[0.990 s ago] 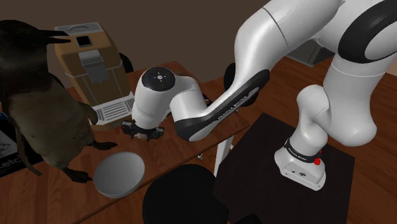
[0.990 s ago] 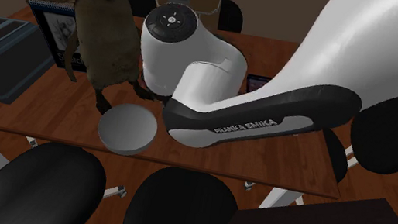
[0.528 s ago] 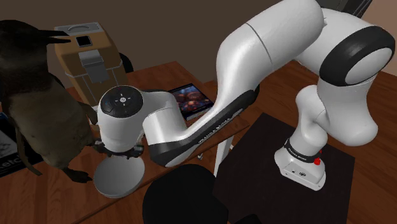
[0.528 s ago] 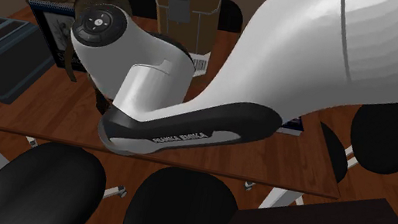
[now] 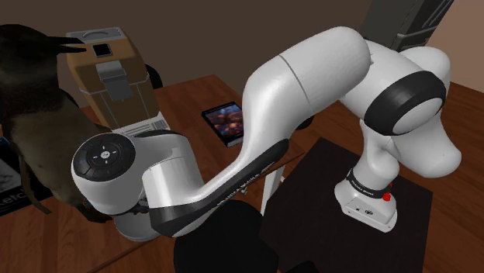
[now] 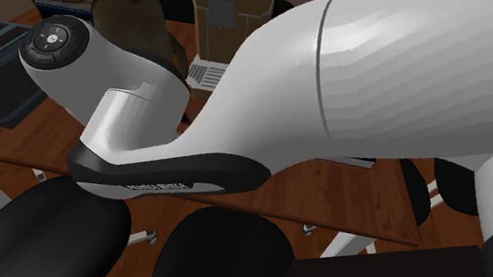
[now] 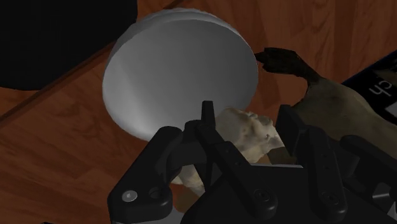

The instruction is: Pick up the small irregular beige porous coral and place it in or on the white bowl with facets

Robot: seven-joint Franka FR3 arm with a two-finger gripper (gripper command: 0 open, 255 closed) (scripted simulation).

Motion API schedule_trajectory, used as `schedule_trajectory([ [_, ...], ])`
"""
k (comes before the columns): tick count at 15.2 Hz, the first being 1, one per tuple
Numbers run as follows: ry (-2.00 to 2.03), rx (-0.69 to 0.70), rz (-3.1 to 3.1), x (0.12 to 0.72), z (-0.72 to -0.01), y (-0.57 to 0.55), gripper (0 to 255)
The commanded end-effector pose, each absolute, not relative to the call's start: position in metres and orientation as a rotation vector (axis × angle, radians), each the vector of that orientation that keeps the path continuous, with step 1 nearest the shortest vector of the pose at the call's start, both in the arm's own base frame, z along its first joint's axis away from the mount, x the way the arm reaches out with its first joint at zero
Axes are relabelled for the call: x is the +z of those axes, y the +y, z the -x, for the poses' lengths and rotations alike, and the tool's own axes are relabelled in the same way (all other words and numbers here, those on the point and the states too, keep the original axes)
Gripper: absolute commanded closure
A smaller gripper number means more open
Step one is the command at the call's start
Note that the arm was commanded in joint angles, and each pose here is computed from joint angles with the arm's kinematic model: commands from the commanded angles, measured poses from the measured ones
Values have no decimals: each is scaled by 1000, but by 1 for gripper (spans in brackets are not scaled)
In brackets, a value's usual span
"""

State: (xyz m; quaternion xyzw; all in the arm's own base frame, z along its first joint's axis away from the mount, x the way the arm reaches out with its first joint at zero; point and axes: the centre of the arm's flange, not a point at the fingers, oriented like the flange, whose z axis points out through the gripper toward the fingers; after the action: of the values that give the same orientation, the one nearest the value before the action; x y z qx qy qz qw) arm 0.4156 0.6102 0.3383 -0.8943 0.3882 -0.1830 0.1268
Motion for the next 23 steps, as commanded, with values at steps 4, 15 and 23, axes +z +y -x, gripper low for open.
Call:
schedule_trajectory([
  [4,1130,-533,2602,312,-416,611,255],
  [15,1130,-533,2602,280,-416,611,255],
  [23,1130,-533,2602,280,-416,611,0],
])
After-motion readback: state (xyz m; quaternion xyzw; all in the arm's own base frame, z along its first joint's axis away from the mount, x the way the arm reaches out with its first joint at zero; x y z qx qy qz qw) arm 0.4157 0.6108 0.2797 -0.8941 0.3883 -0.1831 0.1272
